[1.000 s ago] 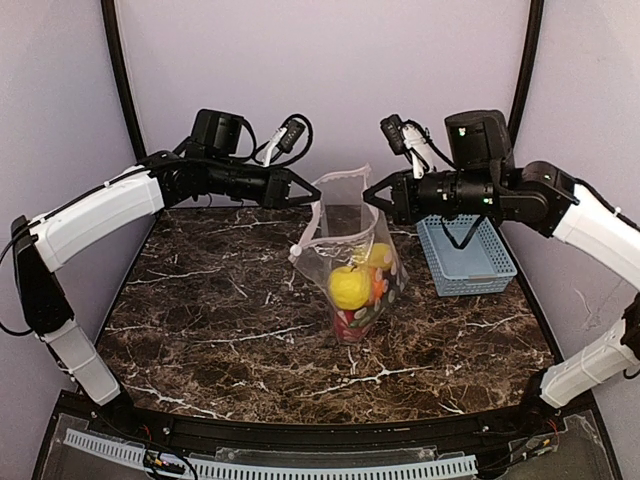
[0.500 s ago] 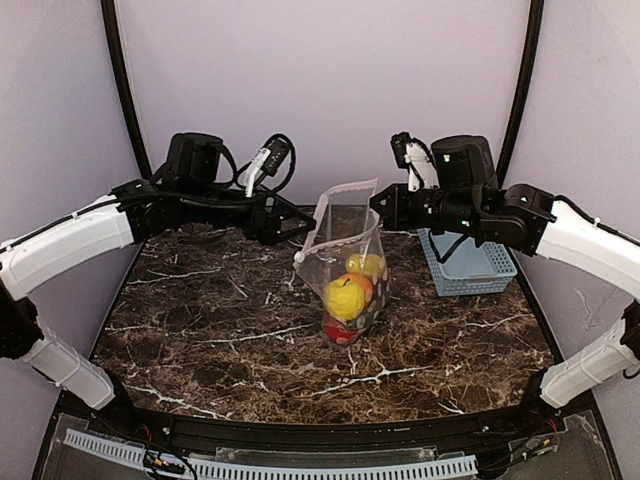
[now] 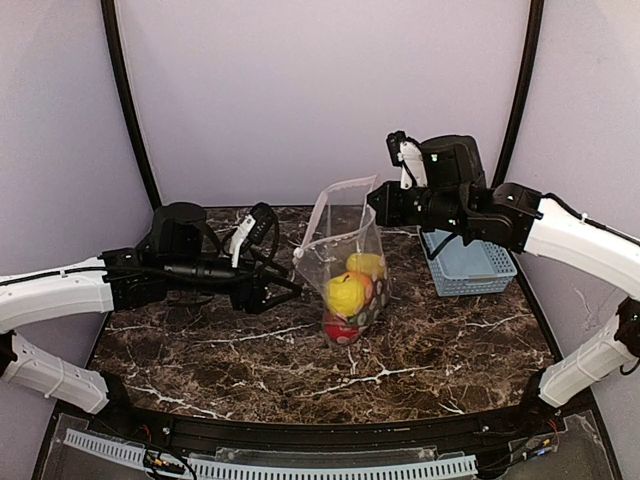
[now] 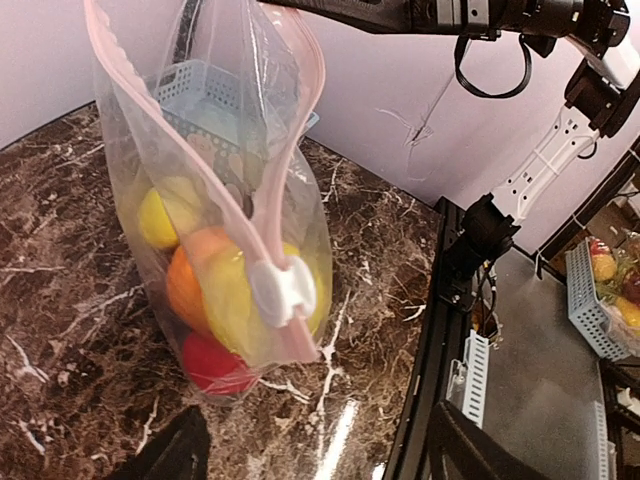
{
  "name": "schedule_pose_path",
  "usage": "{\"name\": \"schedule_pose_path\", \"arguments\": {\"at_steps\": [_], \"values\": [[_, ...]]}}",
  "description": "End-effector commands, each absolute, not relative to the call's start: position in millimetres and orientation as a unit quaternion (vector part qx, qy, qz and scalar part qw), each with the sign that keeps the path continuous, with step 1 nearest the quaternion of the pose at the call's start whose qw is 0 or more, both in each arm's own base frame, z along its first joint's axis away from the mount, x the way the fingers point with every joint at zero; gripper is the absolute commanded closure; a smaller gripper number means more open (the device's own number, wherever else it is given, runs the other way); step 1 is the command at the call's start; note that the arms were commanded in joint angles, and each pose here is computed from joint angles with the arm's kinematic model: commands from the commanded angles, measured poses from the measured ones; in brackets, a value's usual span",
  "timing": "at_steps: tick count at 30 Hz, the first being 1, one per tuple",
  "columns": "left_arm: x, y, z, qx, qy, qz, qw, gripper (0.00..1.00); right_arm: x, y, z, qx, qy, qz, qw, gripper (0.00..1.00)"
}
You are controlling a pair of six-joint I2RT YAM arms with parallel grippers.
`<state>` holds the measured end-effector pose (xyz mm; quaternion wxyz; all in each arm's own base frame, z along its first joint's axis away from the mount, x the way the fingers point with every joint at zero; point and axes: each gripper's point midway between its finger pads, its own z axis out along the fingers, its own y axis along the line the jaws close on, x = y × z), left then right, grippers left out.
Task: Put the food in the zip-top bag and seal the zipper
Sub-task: Pass from the right arm to the left
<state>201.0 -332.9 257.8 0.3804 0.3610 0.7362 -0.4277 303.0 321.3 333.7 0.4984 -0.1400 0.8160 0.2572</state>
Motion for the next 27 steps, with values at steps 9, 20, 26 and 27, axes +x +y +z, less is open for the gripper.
{"name": "schedule_pose_path", "arguments": {"at_steps": [9,20,26,27], "values": [[220,-344,265,0.318,0.726,-0.417,0.445,0.59,306,319,363,-0.119,0.795,0.274,0.528,1.0],[238,-342,257,0.287,0.747,-0.388,0.456,0.71,306,323,364,-0.124,0.794,0.278,0.526,1.0],[244,-334,244,0.262,0.769,-0.368,0.452,0.68,306,322,365,-0.124,0.794,0.278,0.527,1.0],[246,-332,242,0.252,0.774,-0.365,0.451,0.68,306,322,365,-0.125,0.793,0.278,0.527,1.0]]}}
